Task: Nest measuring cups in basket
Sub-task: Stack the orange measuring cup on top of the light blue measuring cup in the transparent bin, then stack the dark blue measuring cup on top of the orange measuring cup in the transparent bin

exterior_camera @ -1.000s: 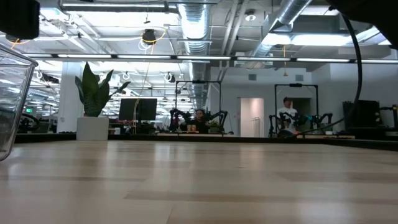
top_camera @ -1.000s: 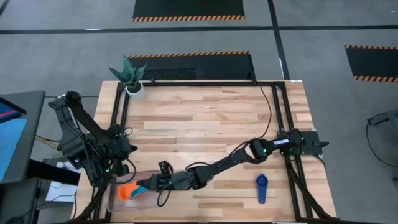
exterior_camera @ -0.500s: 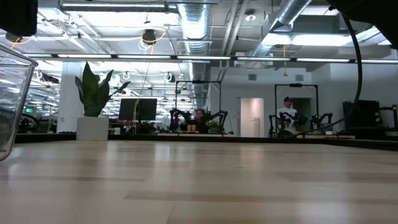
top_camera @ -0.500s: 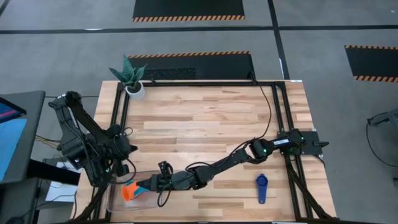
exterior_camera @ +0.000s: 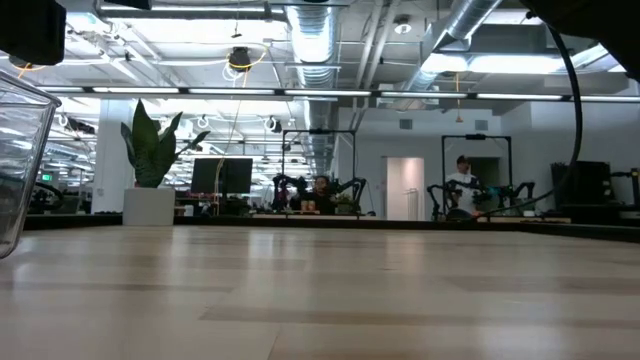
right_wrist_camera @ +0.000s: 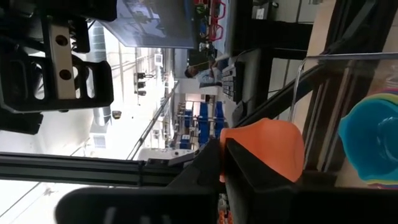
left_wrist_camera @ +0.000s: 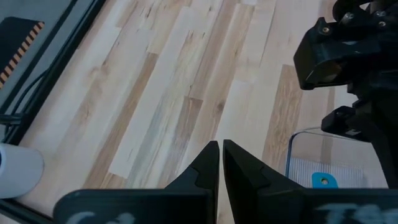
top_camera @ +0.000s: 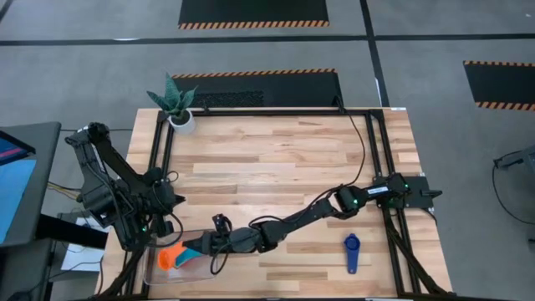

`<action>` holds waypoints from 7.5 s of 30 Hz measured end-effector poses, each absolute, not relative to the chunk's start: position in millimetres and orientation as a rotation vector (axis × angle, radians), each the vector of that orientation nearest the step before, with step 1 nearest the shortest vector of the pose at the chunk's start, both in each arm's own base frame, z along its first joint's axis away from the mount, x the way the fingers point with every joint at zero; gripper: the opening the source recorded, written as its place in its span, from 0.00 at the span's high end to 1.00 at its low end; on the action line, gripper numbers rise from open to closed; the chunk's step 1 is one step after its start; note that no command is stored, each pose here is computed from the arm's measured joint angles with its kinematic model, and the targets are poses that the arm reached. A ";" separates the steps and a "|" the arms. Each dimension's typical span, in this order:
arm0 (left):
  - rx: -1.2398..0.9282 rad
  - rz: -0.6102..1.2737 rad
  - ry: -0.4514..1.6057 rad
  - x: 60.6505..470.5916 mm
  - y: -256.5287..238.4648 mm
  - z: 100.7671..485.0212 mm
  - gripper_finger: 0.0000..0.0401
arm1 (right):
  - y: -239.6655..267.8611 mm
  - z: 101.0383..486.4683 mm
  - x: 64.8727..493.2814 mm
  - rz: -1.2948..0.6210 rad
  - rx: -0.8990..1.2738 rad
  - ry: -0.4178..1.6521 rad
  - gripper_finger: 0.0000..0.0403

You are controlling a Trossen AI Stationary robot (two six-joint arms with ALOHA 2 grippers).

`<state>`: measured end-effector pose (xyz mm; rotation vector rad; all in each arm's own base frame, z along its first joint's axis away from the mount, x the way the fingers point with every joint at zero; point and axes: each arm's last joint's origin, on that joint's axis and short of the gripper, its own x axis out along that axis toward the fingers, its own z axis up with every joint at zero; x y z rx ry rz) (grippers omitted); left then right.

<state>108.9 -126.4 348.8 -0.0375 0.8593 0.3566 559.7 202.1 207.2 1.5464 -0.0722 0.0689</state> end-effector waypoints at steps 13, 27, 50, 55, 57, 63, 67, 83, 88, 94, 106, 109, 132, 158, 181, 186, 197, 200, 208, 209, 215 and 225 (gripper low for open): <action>-0.024 0.350 0.862 108.9 -126.4 348.8 0.97 | 194.8 207.3 562.3 0.062 1.571 -0.081 0.80; 0.003 0.338 0.866 108.9 -126.3 348.9 0.97 | 196.0 223.9 562.9 0.119 1.507 -0.096 0.75; -0.043 0.330 0.917 107.9 -127.1 347.7 0.97 | 193.8 271.9 548.2 0.616 1.261 -0.308 0.75; -0.076 0.334 0.937 107.4 -127.6 347.3 0.97 | 211.8 285.4 533.2 0.680 1.081 -0.440 0.75; -0.086 0.339 0.935 107.4 -127.5 347.3 0.97 | 221.5 289.0 525.6 0.687 0.972 -0.517 0.75; -0.123 0.357 0.929 107.4 -127.6 347.3 0.97 | 233.7 297.7 511.4 0.765 0.770 -0.651 0.75; -0.154 0.374 0.922 107.4 -127.6 347.3 0.97 | 228.7 312.9 510.1 0.857 0.706 -0.598 0.76; -0.245 0.404 0.889 108.8 -129.1 347.7 0.97 | 157.0 409.7 453.3 0.264 0.293 0.307 0.86; -0.187 0.414 0.818 109.9 -127.5 349.1 0.97 | 142.5 448.9 372.2 -0.149 0.119 0.473 0.86; -0.150 0.442 0.712 111.7 -125.8 351.5 0.97 | 129.3 441.2 303.0 -0.506 0.076 0.753 0.86; -0.202 0.519 0.661 120.0 -122.8 350.4 0.97 | 104.4 342.0 287.3 -0.706 0.002 1.061 0.86; -0.191 0.547 0.670 125.3 -123.2 347.7 0.97 | 90.5 312.6 259.2 -0.818 0.064 1.170 0.86; -0.058 0.668 0.809 172.0 -139.6 313.6 0.97 | 134.3 198.8 175.1 -0.507 0.665 1.313 0.80; -0.079 0.626 0.789 176.6 -144.0 313.7 0.97 | 197.9 140.6 161.0 -0.743 0.826 1.315 0.50; -0.069 0.540 0.936 173.0 -148.2 311.1 0.97 | 157.3 212.4 319.1 -0.436 0.885 0.489 0.98; -0.060 0.516 0.981 161.0 -155.2 310.3 0.97 | 138.4 254.6 368.6 -0.293 0.741 0.387 0.99; -0.193 0.534 0.894 117.2 -176.0 310.8 0.97 | 140.4 286.1 488.2 -0.099 0.385 0.465 0.99; -0.243 0.535 0.936 112.3 -178.9 310.1 0.99 | 145.3 291.7 509.9 -0.060 0.324 0.410 0.99; -0.294 0.524 0.998 102.4 -184.7 309.0 1.00 | 156.9 269.2 540.6 0.018 0.256 0.364 0.99; -0.292 0.518 0.999 101.3 -185.4 309.6 1.00 | 157.5 264.5 541.8 0.012 0.283 0.375 0.99; -0.277 0.448 0.949 99.8 -189.9 319.7 1.00 | 153.6 259.8 543.0 -0.016 0.346 0.400 0.99; -0.363 0.351 0.871 119.2 -198.7 326.5 0.89 | 132.7 263.3 548.8 -0.102 0.369 0.353 0.99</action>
